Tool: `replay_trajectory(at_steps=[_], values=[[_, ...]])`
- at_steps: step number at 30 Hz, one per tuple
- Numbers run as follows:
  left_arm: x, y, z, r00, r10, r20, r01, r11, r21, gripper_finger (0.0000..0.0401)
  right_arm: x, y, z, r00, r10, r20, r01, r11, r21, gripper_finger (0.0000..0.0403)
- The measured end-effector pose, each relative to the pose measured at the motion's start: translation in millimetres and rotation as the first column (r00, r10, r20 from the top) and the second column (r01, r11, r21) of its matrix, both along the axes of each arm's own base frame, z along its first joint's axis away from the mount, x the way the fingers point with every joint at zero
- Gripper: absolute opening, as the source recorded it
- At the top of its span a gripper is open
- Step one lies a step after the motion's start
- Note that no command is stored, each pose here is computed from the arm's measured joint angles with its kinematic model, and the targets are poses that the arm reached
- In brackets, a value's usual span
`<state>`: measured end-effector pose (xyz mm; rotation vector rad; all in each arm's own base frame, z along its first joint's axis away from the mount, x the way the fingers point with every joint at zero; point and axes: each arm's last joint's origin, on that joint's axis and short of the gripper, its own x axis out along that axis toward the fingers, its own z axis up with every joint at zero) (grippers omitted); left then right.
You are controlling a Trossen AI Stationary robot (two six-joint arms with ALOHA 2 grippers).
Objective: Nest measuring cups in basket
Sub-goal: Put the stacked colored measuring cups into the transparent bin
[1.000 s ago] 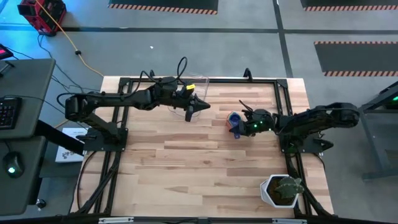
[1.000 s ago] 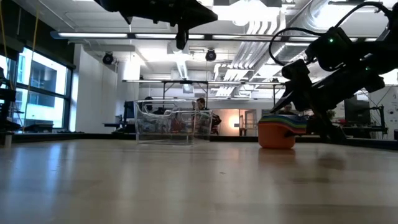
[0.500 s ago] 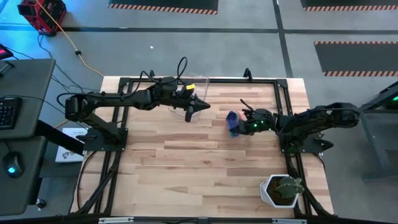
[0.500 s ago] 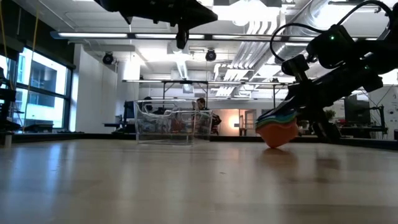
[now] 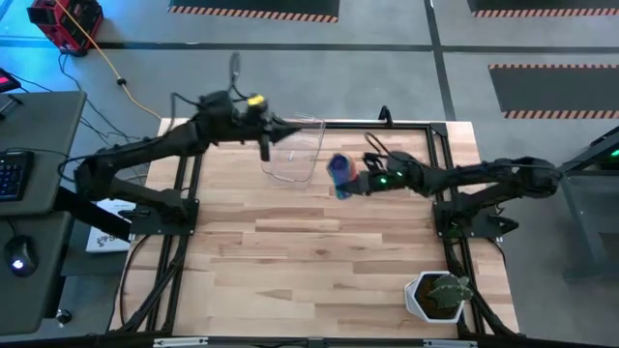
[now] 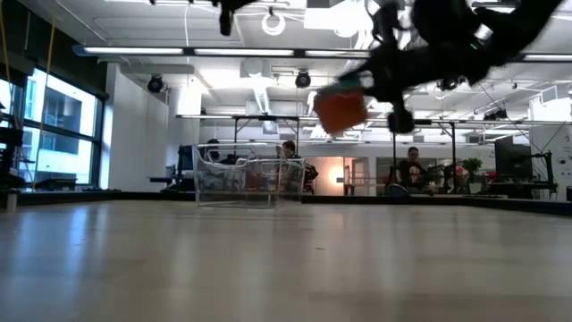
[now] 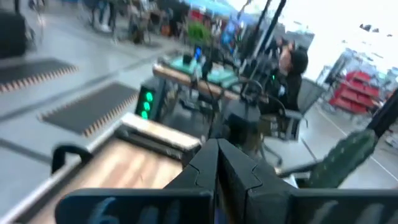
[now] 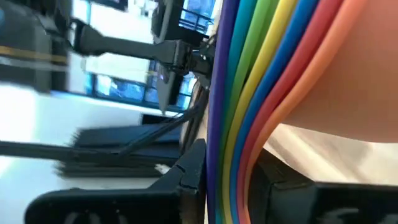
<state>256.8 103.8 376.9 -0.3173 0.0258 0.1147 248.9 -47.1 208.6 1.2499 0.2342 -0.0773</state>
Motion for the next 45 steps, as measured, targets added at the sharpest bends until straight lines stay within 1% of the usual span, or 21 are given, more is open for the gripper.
replay_trajectory(at_steps=[3,6,9,12,15,17,20,22,24,29,33,35,38,40,42,45], values=[[-15,-1,13,0.999,0.019,0.049,-0.02,1.0,0.022,0.0,30,-6,24,1.0,0.023,-0.014,-0.024,0.992,-0.124,0.0049],[-22,-5,20,0.997,0.02,0.074,-0.023,0.999,0.034,0.0,62,-16,38,0.997,0.069,0.028,-0.063,0.98,-0.188,0.0049],[-27,-10,24,0.996,-0.006,0.088,0.002,0.999,0.04,0.0,89,-27,42,0.995,0.089,0.037,-0.081,0.977,-0.196,0.0049],[-30,-15,26,0.995,-0.041,0.089,0.035,0.998,0.059,0.0,109,-38,47,0.994,0.094,0.06,-0.079,0.974,-0.213,0.0049],[-35,-19,30,0.99,-0.108,0.096,0.099,0.991,0.094,0.0,123,-48,59,0.988,0.068,0.138,-0.035,0.973,-0.228,0.0049],[-41,-22,33,0.985,-0.141,0.101,0.13,0.986,0.108,0.0,130,-55,65,0.98,0.027,0.198,0.019,0.974,-0.226,0.0049],[-53,-23,38,0.983,-0.155,0.102,0.14,0.98,0.138,0.0,140,-63,68,0.967,-0.038,0.252,0.092,0.974,-0.206,0.0049],[-60,-24,40,0.983,-0.159,0.096,0.142,0.977,0.157,0.0,145,-68,64,0.964,-0.085,0.254,0.13,0.977,-0.169,0.0049],[-68,-24,40,0.986,-0.143,0.081,0.13,0.98,0.149,0.0,150,-72,57,0.959,-0.13,0.251,0.167,0.977,-0.131,0.0049],[-80,-23,38,0.994,-0.109,0.031,0.104,0.988,0.115,0.0,161,-77,32,0.946,-0.248,0.209,0.245,0.969,0.045,0.0049],[-83,-22,33,0.995,-0.098,-0.008,0.099,0.991,0.088,0.0,168,-80,16,0.935,-0.276,0.224,0.247,0.957,0.15,0.0049],[-82,-22,31,0.995,-0.098,-0.024,0.1,0.992,0.076,0.0,171,-81,11,0.928,-0.312,0.203,0.268,0.939,0.216,0.0049],[-82,-22,31,0.995,-0.098,-0.025,0.1,0.993,0.06,0.0,175,-82,1,0.906,-0.39,0.163,0.326,0.89,0.318,0.0049],[-82,-22,31,0.995,-0.097,-0.025,0.098,0.994,0.048,0.0,178,-84,0,0.892,-0.425,0.152,0.345,0.859,0.377,0.0049],[-82,-21,31,0.996,-0.09,-0.025,0.091,0.995,0.048,0.0,179,-90,1,0.886,-0.441,0.141,0.353,0.841,0.41,0.0049],[-82,-21,31,0.996,-0.087,-0.025,0.088,0.995,0.048,0.0,177,-102,0,0.864,-0.493,0.098,0.403,0.796,0.451,0.0049]])
